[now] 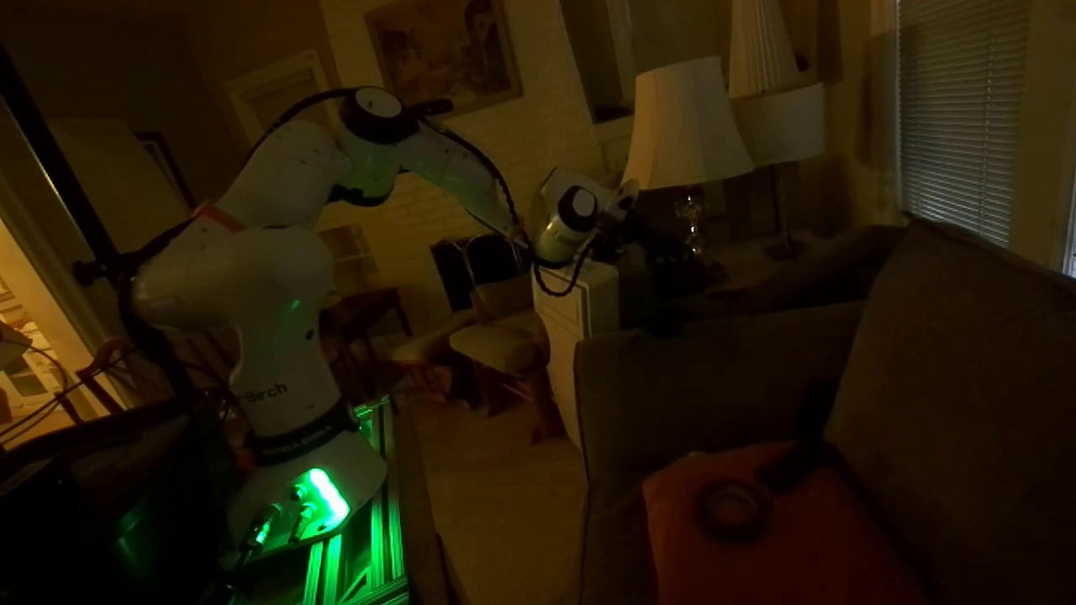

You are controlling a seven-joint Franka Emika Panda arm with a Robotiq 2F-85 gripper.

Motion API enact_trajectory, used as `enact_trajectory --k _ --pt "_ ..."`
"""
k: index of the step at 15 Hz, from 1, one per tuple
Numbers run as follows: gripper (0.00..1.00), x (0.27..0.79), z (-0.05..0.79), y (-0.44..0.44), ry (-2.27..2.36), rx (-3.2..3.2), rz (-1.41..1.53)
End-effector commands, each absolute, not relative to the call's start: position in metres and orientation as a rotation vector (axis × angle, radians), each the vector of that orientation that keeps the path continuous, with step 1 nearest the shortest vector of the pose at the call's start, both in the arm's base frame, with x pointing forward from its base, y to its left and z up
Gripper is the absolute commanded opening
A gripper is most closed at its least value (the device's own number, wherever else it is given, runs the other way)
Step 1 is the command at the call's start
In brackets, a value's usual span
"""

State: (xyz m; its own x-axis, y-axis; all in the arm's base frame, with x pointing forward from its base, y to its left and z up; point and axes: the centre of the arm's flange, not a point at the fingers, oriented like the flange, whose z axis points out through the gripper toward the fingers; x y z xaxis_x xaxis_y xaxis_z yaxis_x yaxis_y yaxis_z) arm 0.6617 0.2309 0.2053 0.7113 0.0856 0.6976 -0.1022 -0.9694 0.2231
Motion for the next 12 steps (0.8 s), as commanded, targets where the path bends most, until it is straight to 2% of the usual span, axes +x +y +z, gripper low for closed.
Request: enact_trajectory --k 1,12 --pt "0.02 0.6534 0.2127 0.2256 -0.075 2.629 1.134" --pt "0.02 0.6485 0.2034 0.2312 -0.06 2.608 1.133"
